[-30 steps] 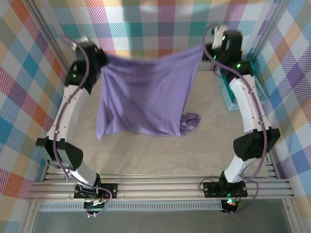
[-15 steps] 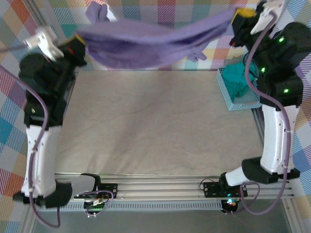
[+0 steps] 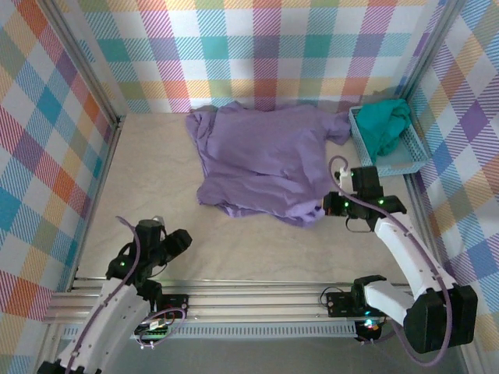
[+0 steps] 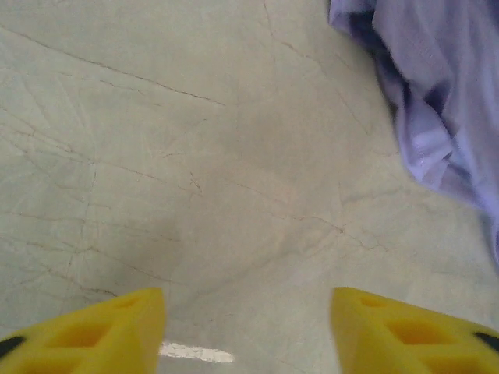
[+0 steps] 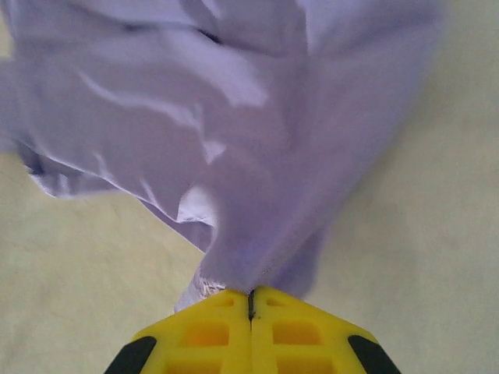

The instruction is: Fold the inside-out t-shirt

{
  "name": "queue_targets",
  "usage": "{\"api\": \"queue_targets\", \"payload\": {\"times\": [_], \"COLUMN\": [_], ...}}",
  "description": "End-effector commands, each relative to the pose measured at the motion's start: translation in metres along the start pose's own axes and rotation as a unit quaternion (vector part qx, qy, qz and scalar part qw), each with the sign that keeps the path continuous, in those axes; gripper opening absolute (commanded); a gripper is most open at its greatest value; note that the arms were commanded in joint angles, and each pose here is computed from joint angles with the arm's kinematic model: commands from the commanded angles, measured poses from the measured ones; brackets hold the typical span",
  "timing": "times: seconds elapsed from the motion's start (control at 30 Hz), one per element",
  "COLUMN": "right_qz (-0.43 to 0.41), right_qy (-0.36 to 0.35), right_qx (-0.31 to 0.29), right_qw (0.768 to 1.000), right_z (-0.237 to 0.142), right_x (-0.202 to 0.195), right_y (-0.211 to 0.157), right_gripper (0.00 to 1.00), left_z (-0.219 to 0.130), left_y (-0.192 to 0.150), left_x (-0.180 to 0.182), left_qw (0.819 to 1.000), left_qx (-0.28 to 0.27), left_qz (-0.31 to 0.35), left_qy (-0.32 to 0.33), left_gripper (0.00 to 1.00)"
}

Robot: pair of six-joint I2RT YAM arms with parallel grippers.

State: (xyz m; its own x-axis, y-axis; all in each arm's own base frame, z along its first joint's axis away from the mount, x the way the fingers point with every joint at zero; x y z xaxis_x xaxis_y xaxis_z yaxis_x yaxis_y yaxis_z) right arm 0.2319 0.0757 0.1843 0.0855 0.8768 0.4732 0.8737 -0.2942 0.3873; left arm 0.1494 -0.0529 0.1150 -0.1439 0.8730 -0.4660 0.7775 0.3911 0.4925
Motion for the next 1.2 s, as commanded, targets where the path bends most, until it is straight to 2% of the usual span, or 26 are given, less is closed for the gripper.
{"api": "queue_targets", "payload": {"times": [0.0,0.07,0.13,0.2,0.27,0.37,0.43,0.5,0.6,0.67,0.73,0.9,1.0,1.03,1.13,1.17], "right_qz": [0.023,0.017,0.007,-0.009,-0.021,-0.029,-0.032,-0.034,-0.038,-0.039,-0.040,-0.048,-0.052,-0.053,-0.052,-0.050], "right_qy": [-0.006,-0.021,-0.031,-0.049,-0.059,-0.056,-0.050,-0.043,-0.030,-0.021,-0.014,-0.014,-0.024,-0.028,-0.045,-0.053], "right_qx": [-0.022,-0.036,-0.053,-0.072,-0.084,-0.102,-0.111,-0.118,-0.124,-0.124,-0.125,-0.133,-0.140,-0.142,-0.145,-0.145], "right_qw": [0.999,0.999,0.998,0.996,0.994,0.993,0.992,0.992,0.991,0.991,0.991,0.990,0.988,0.988,0.987,0.987], "right_z": [-0.004,-0.003,-0.005,-0.008,-0.011,-0.020,-0.026,-0.033,-0.039,-0.042,-0.045,-0.056,-0.061,-0.062,-0.059,-0.057], "right_x": [-0.002,-0.005,-0.003,-0.001,0.002,0.008,0.012,0.016,0.021,0.024,0.027,0.031,0.031,0.030,0.025,0.022], "right_y": [0.000,0.004,0.014,0.029,0.042,0.056,0.060,0.063,0.065,0.066,0.066,0.069,0.071,0.071,0.071,0.071], "right_gripper": [0.08,0.10,0.08,0.00,0.00,0.00,0.00,0.00,0.00,0.00,0.00,0.00,0.00,0.00,0.00,0.00], "left_z": [-0.015,-0.012,-0.004,0.003,0.008,0.018,0.029,0.043,0.068,0.086,0.105,0.156,0.174,0.179,0.186,0.184], "left_y": [0.025,0.036,0.048,0.060,0.068,0.072,0.071,0.066,0.052,0.044,0.039,0.033,0.030,0.032,0.046,0.049], "left_x": [-0.021,-0.032,-0.048,-0.073,-0.105,-0.155,-0.182,-0.210,-0.244,-0.259,-0.269,-0.271,-0.269,-0.268,-0.270,-0.273], "left_qw": [0.998,0.997,0.995,0.991,0.977,0.936,0.906,0.869,0.814,0.787,0.768,0.747,0.741,0.744,0.772,0.778], "left_qx": [-0.054,-0.058,-0.052,-0.050,-0.068,-0.099,-0.112,-0.114,-0.093,-0.074,-0.054,-0.022,-0.002,-0.001,-0.001,0.001], "left_qz": [-0.010,0.003,0.036,0.099,0.185,0.317,0.382,0.444,0.525,0.563,0.591,0.633,0.645,0.644,0.612,0.602], "left_qy": [-0.044,-0.057,-0.073,-0.076,-0.086,-0.119,-0.145,-0.187,-0.229,-0.243,-0.241,-0.201,-0.187,-0.179,-0.174,-0.183], "left_gripper": [0.65,0.67,0.67,0.68,0.69,0.70,0.71,0.73,0.76,0.80,0.83,0.84,0.76,0.70,0.38,0.30]}}
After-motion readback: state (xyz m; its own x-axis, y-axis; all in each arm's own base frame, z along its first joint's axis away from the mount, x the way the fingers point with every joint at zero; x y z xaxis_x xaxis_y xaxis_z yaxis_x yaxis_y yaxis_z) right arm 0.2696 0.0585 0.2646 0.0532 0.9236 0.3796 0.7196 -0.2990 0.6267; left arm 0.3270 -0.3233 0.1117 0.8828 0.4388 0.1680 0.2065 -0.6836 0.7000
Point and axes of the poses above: each hand's point on the last joint's axis, 136 mm out from that joint toward the fingers, its own z axis out along the fingers, its own x axis along the line the jaws close on, y = z × x, the point moved 6 cm from there along -z, back along the fingers, and after that the axes turned 13 degrees about z, right-handed, at the moved point
